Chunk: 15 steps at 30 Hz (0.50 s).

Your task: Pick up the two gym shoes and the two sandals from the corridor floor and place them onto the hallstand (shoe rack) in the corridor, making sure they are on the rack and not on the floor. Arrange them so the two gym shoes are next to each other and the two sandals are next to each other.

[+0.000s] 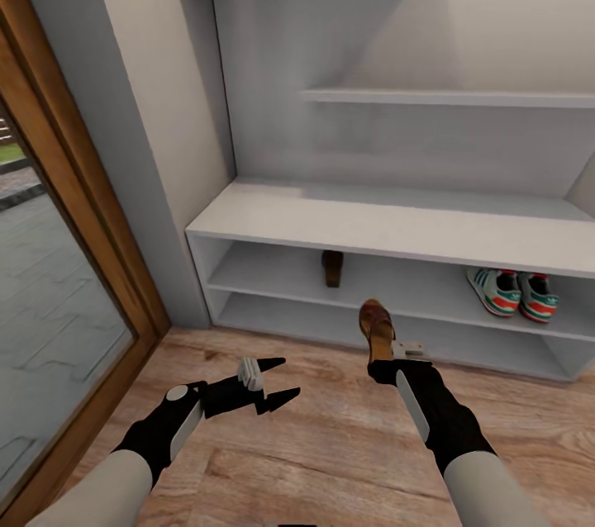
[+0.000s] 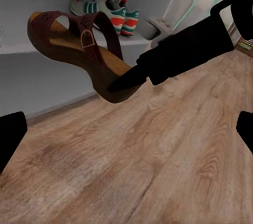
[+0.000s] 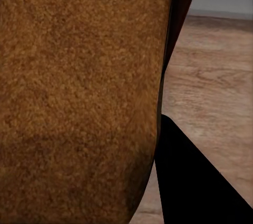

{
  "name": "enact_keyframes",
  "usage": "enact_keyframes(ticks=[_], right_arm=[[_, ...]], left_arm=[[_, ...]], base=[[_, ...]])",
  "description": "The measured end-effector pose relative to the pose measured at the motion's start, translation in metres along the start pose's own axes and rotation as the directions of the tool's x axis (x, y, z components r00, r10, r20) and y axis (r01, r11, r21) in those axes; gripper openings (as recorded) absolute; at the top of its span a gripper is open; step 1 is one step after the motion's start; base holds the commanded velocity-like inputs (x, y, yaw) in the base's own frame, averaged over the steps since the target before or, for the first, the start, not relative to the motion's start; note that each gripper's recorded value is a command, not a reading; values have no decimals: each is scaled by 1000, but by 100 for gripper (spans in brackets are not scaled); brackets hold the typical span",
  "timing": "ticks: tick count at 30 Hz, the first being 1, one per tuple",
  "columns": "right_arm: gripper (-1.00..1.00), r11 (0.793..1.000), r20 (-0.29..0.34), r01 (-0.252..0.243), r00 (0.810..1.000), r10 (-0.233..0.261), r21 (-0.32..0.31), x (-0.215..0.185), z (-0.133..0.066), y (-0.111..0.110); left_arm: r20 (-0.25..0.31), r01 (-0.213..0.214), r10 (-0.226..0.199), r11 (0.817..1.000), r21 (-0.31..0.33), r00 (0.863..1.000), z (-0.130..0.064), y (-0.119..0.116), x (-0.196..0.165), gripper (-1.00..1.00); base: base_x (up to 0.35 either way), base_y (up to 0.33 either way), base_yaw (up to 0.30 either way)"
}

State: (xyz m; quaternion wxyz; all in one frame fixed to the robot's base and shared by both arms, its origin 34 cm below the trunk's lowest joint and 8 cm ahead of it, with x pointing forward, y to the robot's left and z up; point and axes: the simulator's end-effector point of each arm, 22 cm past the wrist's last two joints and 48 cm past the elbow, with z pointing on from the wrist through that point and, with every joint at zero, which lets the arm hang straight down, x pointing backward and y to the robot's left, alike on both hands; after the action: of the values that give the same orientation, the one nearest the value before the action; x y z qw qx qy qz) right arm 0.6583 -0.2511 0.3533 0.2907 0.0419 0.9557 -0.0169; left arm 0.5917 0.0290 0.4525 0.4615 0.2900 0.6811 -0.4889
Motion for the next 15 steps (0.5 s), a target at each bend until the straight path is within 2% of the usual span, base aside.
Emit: enact_keyframes(ticks=[10,12,15], right_arm=[[-100,1000,1,0,1000,0,0,0,0,0],[-100,1000,0,0,1000,0,0,0,0,0],[-100,1000,0,0,1000,0,0,0,0,0]], left_arm=[[-2,4,-4,1000,1,1000,0,0,2,100],[-8,17,-17,1000,-2,1000,-1,0,6,100],[-42,75,-75,997,-2,996,0,-6,31,100]], base=[[314,-42,0],[319,-107,0],[209,-70,0]])
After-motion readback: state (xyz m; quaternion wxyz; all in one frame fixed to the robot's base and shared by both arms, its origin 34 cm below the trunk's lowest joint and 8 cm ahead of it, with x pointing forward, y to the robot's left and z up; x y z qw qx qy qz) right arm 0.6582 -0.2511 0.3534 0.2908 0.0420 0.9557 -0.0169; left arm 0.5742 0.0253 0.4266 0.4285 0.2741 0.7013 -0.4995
